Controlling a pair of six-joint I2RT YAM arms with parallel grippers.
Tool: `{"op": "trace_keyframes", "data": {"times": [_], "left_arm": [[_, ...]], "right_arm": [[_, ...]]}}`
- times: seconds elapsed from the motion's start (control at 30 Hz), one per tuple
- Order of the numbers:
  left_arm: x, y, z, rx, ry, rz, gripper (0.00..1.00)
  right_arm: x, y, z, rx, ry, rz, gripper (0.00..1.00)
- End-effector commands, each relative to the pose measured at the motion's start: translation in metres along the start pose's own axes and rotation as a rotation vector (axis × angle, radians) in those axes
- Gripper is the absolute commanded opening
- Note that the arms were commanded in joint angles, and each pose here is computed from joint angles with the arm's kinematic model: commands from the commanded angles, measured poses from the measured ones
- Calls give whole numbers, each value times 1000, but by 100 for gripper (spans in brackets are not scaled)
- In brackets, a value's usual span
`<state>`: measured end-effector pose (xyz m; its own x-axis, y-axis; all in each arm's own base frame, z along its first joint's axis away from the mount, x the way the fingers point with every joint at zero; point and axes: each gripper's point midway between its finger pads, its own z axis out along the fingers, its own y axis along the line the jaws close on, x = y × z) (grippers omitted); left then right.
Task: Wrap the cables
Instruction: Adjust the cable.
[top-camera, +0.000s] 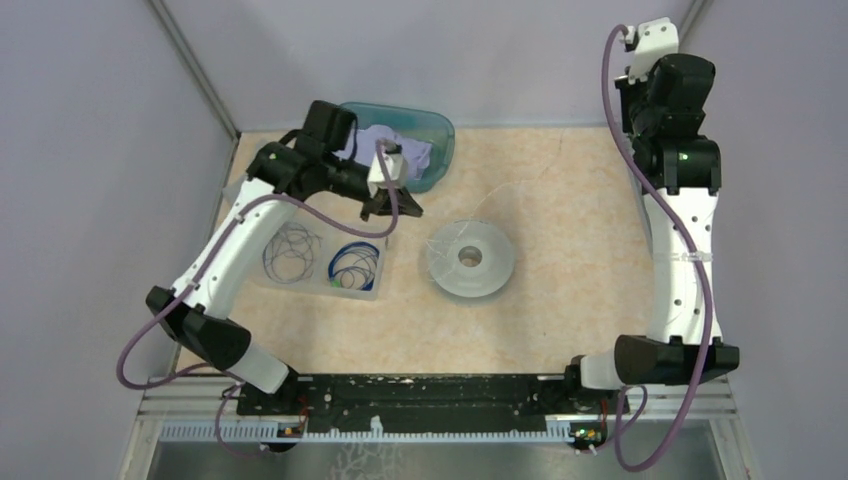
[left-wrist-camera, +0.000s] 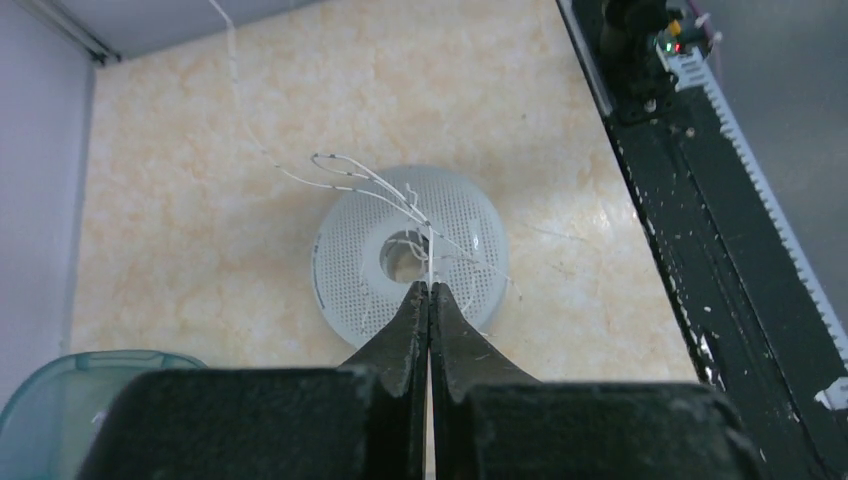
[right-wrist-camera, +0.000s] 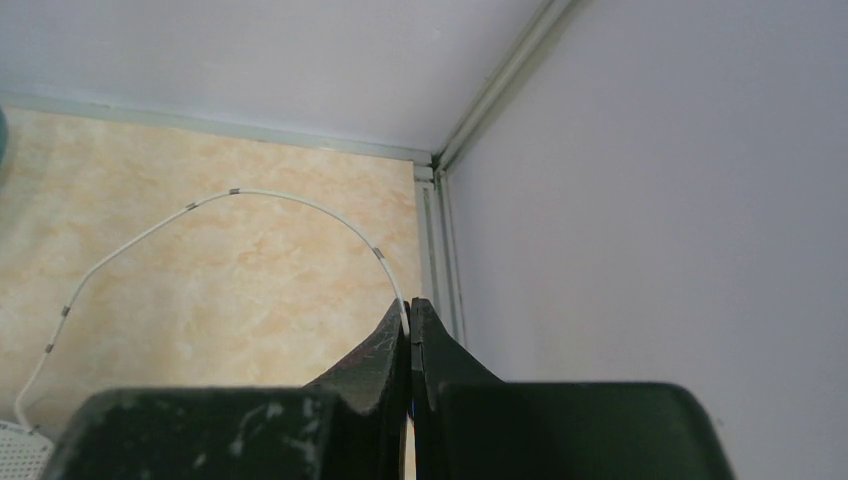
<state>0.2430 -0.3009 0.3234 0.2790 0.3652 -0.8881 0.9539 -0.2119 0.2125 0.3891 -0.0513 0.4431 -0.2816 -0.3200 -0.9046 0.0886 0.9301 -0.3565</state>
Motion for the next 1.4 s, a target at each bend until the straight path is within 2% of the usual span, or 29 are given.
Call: {"op": "trace_keyframes", "data": {"times": [0.0,0.1,0.3,0.6,0.8,0.93,1.07,1.13,1.27,1.33,1.37], "left_arm": [[-59,1,-48,-3,-240,-31,0],[-78,20,-87,-70,-329,-82,0],[-92,62,-135,-299,-342,-180,0],[-81,113,-204,-633,-384,-296,0],[-69,126,-218,-687,-423,-373,0],[-64,124,-209,-648,-451,-421,0],[-64,120,-183,-584,-463,-465,0],[-66,119,-165,-550,-466,-483,0],[-73,119,-122,-476,-467,-532,0],[-77,119,-103,-434,-479,-565,0],[-80,118,-96,-411,-491,-578,0]], "right_arm": [[-5,-34,4,128,-35,-15,0],[6,-42,9,139,-11,-14,0],[34,-51,16,172,36,-28,0],[81,-94,20,229,116,17,0],[114,-99,26,237,183,5,0],[125,-69,32,87,193,27,0],[136,-1,31,-248,176,94,0],[143,30,30,-384,184,123,8],[153,84,28,-551,243,72,32],[140,115,22,-652,211,40,60],[131,129,18,-703,181,42,64]]}}
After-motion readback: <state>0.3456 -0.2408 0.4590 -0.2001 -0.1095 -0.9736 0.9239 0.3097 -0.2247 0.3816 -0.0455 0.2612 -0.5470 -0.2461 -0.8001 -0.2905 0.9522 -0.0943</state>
